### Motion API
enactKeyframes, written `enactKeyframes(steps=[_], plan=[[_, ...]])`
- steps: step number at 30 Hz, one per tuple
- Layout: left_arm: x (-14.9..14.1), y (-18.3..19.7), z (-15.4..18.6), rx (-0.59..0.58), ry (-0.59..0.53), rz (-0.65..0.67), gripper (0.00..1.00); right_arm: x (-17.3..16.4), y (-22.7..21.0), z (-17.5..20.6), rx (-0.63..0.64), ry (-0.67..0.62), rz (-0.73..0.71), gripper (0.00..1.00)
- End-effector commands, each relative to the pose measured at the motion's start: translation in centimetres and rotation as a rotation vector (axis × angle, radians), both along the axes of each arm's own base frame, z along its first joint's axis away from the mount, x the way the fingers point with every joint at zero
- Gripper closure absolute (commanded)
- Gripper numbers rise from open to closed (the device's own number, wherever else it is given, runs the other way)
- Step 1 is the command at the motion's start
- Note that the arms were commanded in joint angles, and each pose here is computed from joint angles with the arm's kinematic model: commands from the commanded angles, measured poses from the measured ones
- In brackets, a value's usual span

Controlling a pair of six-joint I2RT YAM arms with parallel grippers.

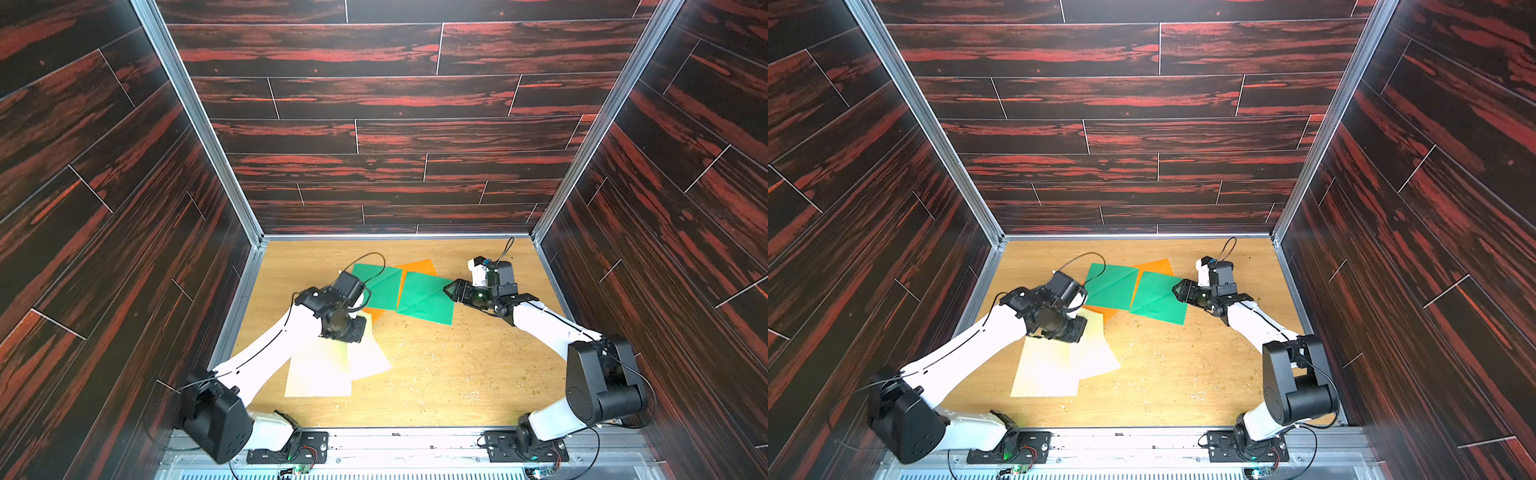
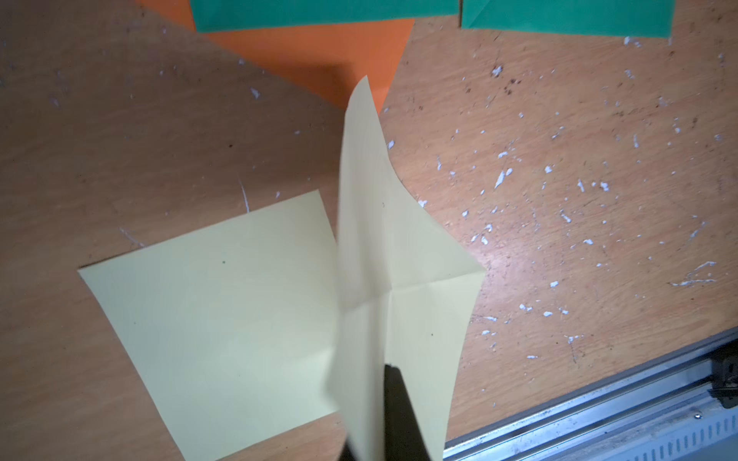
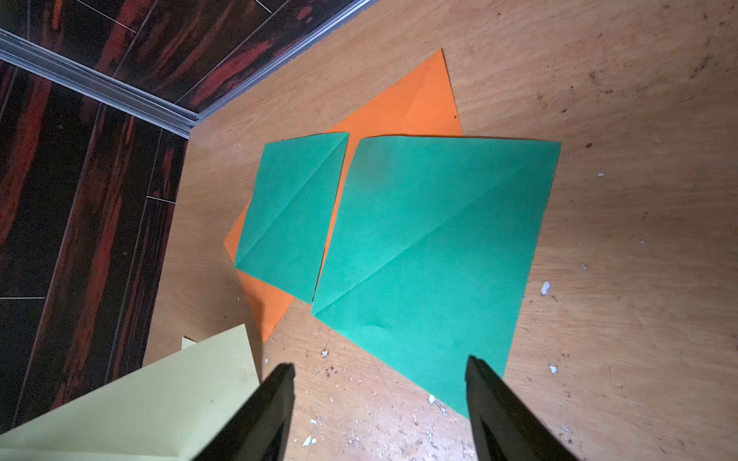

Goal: Sort the scattered colored papers by color
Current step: Place the colored paper.

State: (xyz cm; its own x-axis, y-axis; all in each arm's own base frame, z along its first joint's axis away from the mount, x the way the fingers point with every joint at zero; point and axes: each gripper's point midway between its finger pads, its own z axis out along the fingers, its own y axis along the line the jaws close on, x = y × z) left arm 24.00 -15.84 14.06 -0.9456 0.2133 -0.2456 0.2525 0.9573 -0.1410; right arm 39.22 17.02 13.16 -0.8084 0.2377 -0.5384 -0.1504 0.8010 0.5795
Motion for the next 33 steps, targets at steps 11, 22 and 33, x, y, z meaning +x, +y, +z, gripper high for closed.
enactKeyframes(steps=[11,22,33], plan=[[-2.5,6.2,-0.7,0.272,0.124,0.088,1.0,-0.6,0.7,-0.3,0.002,0.007,0.037,0.28],[-1.5,9.0,-2.9,0.342,0.224,0.136,1.0,-0.6,0.5,-1.1,-0.011,0.02,0.032,0.28],[-0.8,10.1,-3.2,0.354,0.232,0.178,1.0,-0.5,0.6,-1.5,-0.01,0.03,0.033,0.27]])
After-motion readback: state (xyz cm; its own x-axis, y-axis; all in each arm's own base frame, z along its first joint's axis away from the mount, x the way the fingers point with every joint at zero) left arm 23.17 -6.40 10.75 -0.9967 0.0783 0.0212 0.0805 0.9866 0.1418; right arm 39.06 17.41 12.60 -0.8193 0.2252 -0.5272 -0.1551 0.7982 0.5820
